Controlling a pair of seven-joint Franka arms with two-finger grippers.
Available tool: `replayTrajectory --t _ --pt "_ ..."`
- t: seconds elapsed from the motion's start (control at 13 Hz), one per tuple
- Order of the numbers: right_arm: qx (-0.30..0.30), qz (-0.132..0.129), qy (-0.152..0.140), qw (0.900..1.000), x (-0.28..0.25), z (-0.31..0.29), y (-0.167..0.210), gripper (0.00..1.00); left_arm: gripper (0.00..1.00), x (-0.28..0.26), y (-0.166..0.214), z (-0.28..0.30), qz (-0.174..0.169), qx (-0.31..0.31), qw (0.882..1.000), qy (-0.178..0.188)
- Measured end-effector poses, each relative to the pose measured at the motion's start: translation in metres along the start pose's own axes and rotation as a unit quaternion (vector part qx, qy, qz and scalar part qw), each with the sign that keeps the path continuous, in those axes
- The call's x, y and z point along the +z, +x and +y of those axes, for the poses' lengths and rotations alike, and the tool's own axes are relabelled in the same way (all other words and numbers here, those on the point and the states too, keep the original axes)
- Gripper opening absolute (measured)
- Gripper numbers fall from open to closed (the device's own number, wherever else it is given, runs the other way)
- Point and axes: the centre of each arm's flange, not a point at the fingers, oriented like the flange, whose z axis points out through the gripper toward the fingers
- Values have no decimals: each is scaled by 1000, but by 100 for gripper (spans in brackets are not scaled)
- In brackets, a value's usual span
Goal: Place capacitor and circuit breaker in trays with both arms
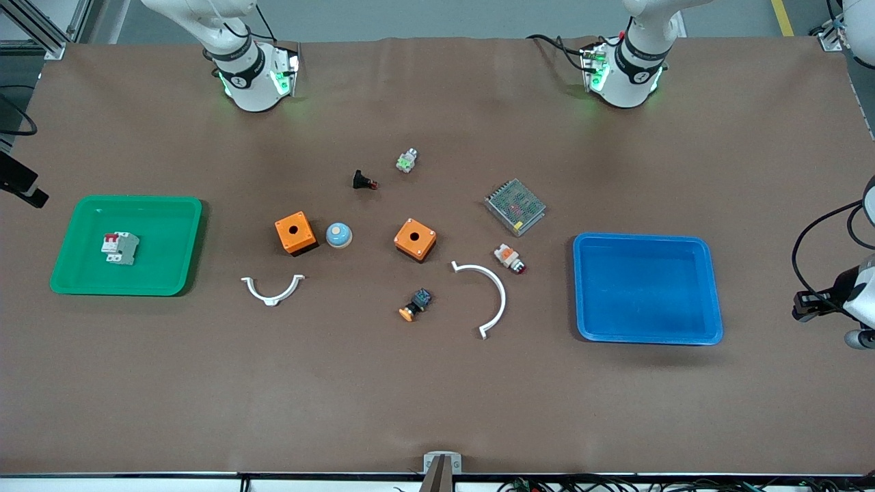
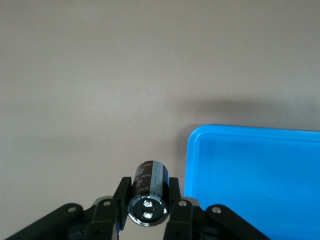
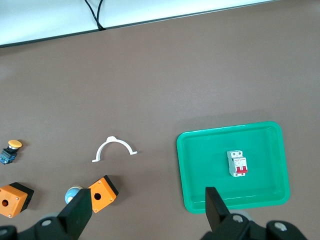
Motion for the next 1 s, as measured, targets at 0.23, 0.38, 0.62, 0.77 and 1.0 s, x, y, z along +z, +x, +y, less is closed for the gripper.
replayTrajectory --t 0.23,0.38,0.62,0.77,1.0 --pt "0 1 0 1000 -1 0 0 100 34 -16 9 22 18 16 1000 -4" --pt "0 5 0 1000 -5 0 0 100 34 -20 13 39 26 28 999 -8" --pt "0 6 0 1000 -6 0 1 100 34 -20 14 47 26 33 999 -10" --pt "0 6 0 1000 -6 -1 1 100 34 -14 15 49 22 32 999 -15" --pt "-1 6 0 1000 -6 -1 1 100 34 4 15 62 10 37 999 -29"
